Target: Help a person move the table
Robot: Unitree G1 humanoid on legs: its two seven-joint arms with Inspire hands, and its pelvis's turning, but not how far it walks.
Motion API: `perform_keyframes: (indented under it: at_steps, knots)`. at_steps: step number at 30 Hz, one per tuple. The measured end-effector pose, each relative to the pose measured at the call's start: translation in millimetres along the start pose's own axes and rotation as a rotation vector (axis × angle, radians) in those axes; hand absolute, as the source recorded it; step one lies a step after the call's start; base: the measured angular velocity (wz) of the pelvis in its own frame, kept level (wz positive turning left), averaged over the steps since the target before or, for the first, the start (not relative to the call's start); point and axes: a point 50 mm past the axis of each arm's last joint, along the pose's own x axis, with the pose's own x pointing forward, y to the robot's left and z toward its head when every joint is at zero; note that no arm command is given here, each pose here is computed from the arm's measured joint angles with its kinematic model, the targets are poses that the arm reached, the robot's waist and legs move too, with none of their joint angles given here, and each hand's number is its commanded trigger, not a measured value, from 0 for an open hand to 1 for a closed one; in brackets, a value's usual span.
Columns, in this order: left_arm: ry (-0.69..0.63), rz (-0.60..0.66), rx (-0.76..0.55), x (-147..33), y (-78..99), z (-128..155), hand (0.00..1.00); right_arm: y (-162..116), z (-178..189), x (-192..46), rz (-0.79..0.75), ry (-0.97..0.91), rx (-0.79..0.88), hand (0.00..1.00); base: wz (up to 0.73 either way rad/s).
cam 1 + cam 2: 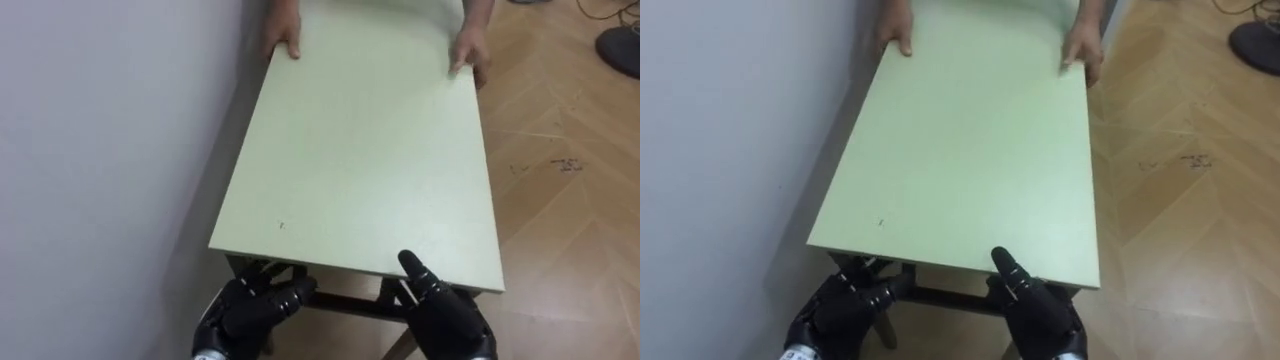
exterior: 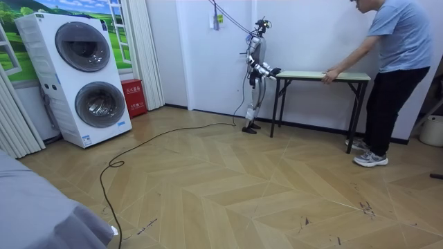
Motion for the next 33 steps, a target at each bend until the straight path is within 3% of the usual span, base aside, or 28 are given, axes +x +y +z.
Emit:
perform_keyframes:
  at_steps: [16, 22, 28, 33]
  knots:
    - [0.046, -0.017, 0.003, -1.0, 1.8, -10, 0.00, -2, -7, -3, 0.064, 0.035, 0.011, 0.00, 0.00]
    - [0.090, 0.032, 0.028, -3.4, 14.5, -18, 0.00, -11, -8, -5, 0.063, 0.051, -0.004, 0.00, 0.01]
    - [0.129, 0.059, 0.090, -5.2, 22.0, -23, 0.00, -20, -10, -4, 0.027, 0.105, -0.110, 0.00, 0.01]
    - [0.147, 0.097, 0.103, -10.0, 33.0, -26, 0.00, -33, -15, -10, -0.007, 0.230, -0.331, 0.00, 0.03]
